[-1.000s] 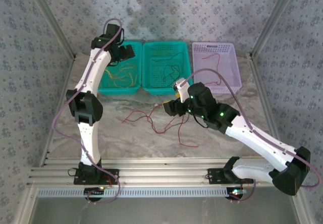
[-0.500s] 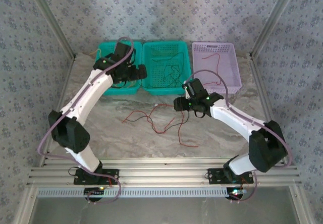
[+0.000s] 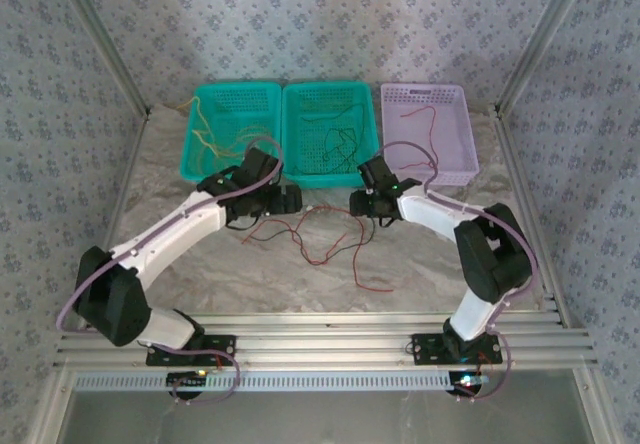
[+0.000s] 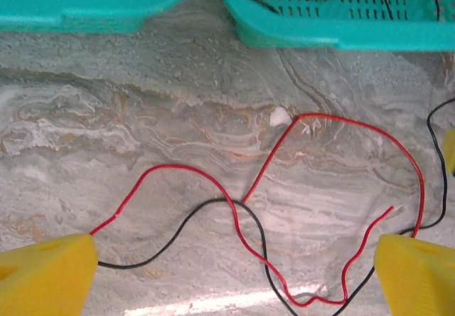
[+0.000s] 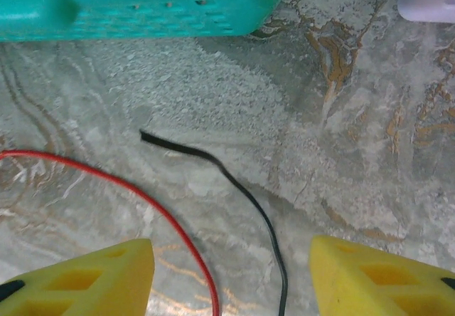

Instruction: Untangle the cables

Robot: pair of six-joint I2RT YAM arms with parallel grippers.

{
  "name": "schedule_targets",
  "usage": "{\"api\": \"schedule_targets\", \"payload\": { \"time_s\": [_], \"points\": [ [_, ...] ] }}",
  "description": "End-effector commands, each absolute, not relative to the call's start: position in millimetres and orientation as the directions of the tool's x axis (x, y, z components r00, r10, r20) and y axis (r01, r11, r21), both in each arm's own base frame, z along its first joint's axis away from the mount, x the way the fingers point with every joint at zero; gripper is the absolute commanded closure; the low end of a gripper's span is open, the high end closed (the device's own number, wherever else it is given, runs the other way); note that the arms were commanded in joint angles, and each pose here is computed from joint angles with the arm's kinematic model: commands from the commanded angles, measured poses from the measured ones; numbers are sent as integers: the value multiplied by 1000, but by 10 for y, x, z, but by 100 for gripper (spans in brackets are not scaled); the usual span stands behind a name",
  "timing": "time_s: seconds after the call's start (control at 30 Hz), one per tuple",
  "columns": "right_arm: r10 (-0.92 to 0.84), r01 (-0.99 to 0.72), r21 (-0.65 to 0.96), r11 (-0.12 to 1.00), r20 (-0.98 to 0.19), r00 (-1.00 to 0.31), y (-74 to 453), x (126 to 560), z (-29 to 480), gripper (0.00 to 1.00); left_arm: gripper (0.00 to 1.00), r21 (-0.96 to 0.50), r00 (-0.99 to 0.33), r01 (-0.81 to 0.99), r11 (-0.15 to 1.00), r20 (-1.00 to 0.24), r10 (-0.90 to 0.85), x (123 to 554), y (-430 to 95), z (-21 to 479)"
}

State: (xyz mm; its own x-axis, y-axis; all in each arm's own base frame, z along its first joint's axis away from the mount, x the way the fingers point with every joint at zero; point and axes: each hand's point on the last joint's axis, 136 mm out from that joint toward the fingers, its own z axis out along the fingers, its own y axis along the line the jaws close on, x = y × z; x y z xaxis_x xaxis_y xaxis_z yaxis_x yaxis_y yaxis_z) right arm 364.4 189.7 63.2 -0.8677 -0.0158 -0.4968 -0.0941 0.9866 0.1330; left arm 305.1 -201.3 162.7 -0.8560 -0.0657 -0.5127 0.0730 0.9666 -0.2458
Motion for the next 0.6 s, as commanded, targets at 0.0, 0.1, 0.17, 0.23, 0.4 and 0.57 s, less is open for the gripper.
{"api": "schedule_targets", "payload": {
  "time_s": [0.0, 0.1, 0.17, 0.23, 0.4, 0.57],
  "points": [
    [14, -58, 111, 992, -559, -829, 1888, 3866, 728, 45, 0, -303, -801, 113, 946, -591, -94, 3046, -2089, 1780],
    [13, -54, 100, 994, -574, -819, 1903, 3932, 693, 53, 1, -312, -802, 123, 942, -591, -91, 2946, -2085, 1685],
    [7, -53, 87, 995, -578, -816, 1914, 3971, 682, 58, 1, -310, -808, 119, 943, -583, -90, 2897, -2058, 1602],
    [5, -53, 82, 995, -586, -810, 1935, 3998, 670, 61, 1, -308, -811, 113, 945, -578, -92, 2865, -2029, 1557],
    [-6, -56, 68, 996, -583, -813, 2004, 4040, 623, 67, 1, -288, -799, 109, 952, -594, -88, 2838, -1951, 1553],
    [-29, -68, 45, 997, -587, -809, 2051, 4069, 608, 82, 1, -277, -796, 111, 954, -600, -82, 2834, -1930, 1544]
  ]
}}
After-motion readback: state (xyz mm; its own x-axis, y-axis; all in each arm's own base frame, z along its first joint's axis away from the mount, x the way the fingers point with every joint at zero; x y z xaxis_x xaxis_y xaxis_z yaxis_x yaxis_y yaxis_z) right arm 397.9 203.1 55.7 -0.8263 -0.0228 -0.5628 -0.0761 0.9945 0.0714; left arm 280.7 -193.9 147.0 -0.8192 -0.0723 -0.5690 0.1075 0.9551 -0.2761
